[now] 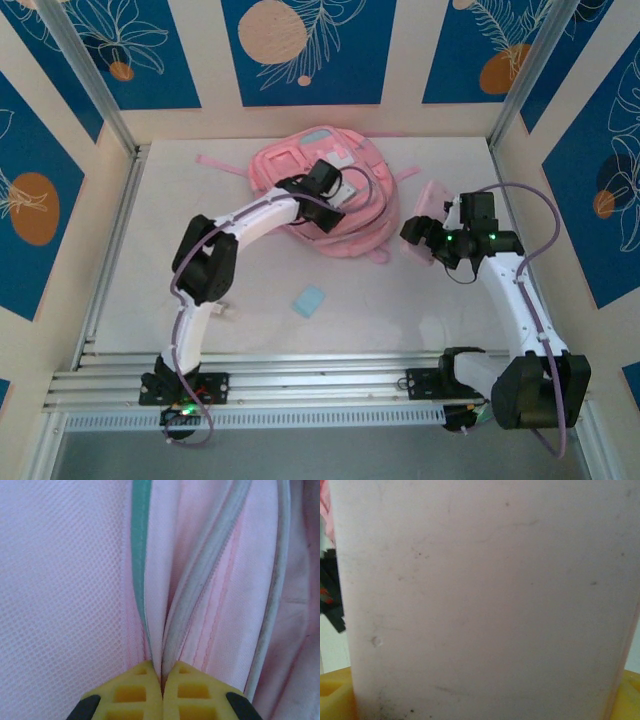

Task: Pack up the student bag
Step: Open the student bag at the top-center of the table, then place the book in the student bag.

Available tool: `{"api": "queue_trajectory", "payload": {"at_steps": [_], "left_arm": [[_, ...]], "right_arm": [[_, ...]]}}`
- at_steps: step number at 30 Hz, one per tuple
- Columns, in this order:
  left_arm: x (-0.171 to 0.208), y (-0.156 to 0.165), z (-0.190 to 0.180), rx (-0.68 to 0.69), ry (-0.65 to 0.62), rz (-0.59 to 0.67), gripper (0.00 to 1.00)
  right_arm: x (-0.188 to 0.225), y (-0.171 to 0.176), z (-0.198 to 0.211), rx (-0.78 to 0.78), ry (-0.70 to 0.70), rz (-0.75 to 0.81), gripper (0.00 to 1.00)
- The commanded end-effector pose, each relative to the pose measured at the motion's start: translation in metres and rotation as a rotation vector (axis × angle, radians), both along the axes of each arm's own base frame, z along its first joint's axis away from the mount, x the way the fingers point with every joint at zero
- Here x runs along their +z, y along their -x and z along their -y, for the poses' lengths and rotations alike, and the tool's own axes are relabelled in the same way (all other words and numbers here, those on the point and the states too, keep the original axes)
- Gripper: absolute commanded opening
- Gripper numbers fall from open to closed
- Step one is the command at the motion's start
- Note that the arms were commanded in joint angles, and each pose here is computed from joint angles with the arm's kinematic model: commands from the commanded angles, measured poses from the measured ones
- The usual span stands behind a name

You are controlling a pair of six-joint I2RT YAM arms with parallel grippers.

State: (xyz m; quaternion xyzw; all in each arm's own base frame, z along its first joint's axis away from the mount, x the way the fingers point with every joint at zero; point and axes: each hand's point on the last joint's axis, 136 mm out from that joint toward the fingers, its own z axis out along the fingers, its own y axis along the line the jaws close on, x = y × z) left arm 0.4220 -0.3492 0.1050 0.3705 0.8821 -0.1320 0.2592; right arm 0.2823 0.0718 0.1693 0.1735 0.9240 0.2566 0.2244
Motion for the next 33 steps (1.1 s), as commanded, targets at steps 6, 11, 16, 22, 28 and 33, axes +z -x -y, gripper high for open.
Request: {"api": "queue_trajectory", "payload": {"at_steps": [6,11,16,22,28,33], "left_arm": [[0.13,-0.015,-0.009,0.157,0.508,-0.109,0.0],[0.16,-0.019,-0.006,0.183,0.691,-0.173,0.0],[0.185,-0.018,-0.001,0.179,0.792,-0.186,0.0],[0.199,-0.021,0.002,0.193,0.856,-0.191,0.0],[0.201,-0.027,0.003,0.21,0.89,-0.185,0.0],[0.2,-0.031,0.0,0.222,0.9,-0.18,0.0]], "right_arm": [[0.002,-0.014,-0.048,0.137,-0.053,0.005,0.76],[-0.004,-0.033,-0.078,0.202,-0.045,-0.01,0.76],[-0.004,-0.076,-0.107,0.218,-0.094,-0.021,0.76],[-0.025,-0.135,-0.144,0.193,-0.142,-0.104,0.76],[-0.045,-0.161,-0.176,0.199,-0.156,-0.162,0.9],[-0.046,-0.156,-0.171,0.196,-0.113,-0.139,0.99]]}}
